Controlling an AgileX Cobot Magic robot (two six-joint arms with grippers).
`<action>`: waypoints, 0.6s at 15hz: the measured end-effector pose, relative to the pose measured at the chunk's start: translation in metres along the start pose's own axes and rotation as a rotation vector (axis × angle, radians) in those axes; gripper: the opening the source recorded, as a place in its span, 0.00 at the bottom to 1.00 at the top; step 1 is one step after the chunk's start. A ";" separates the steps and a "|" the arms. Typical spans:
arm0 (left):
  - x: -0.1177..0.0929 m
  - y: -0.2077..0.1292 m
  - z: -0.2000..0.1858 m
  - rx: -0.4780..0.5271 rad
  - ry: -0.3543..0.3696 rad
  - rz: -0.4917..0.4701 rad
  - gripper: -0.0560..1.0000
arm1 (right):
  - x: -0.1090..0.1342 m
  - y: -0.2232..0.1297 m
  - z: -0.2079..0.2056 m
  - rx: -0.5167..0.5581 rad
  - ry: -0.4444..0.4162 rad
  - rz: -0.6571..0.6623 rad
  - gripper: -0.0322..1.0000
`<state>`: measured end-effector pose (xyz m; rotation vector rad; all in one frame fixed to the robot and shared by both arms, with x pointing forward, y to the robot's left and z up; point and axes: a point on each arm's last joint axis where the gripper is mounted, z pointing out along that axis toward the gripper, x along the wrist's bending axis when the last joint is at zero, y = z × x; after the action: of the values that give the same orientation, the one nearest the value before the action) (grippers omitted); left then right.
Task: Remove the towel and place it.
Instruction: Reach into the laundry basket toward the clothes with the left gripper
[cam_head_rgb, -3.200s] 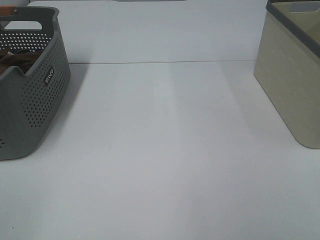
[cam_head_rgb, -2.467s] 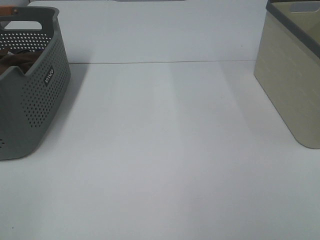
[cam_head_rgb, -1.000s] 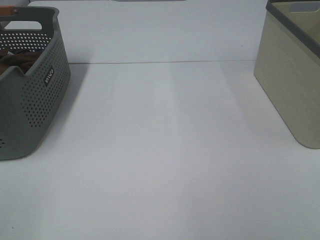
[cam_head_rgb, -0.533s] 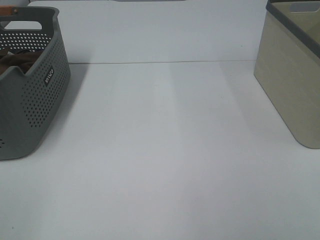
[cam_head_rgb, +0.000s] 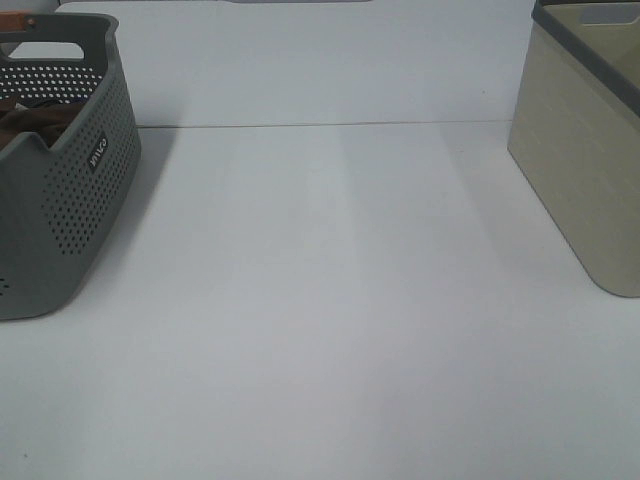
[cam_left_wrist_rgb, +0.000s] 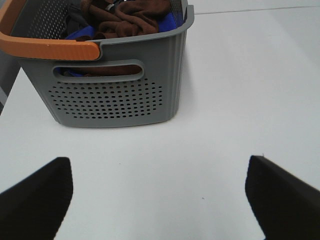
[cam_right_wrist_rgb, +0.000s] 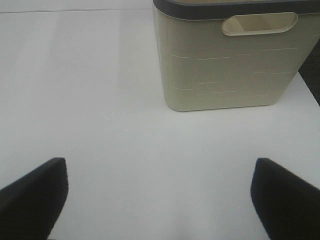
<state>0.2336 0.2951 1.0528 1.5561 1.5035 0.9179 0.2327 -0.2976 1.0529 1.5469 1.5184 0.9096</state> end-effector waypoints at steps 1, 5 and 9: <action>0.000 0.000 0.000 0.000 0.000 0.000 0.89 | 0.000 0.000 0.000 0.000 0.000 0.000 0.93; 0.000 0.000 0.000 0.000 0.000 0.000 0.89 | 0.000 0.000 0.000 0.000 0.000 0.000 0.93; 0.000 0.003 0.002 0.014 0.000 -0.001 0.88 | 0.000 0.000 0.000 0.000 0.000 0.000 0.93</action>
<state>0.2369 0.2952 1.0541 1.5650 1.5138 0.9085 0.2327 -0.2976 1.0529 1.5469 1.5184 0.9096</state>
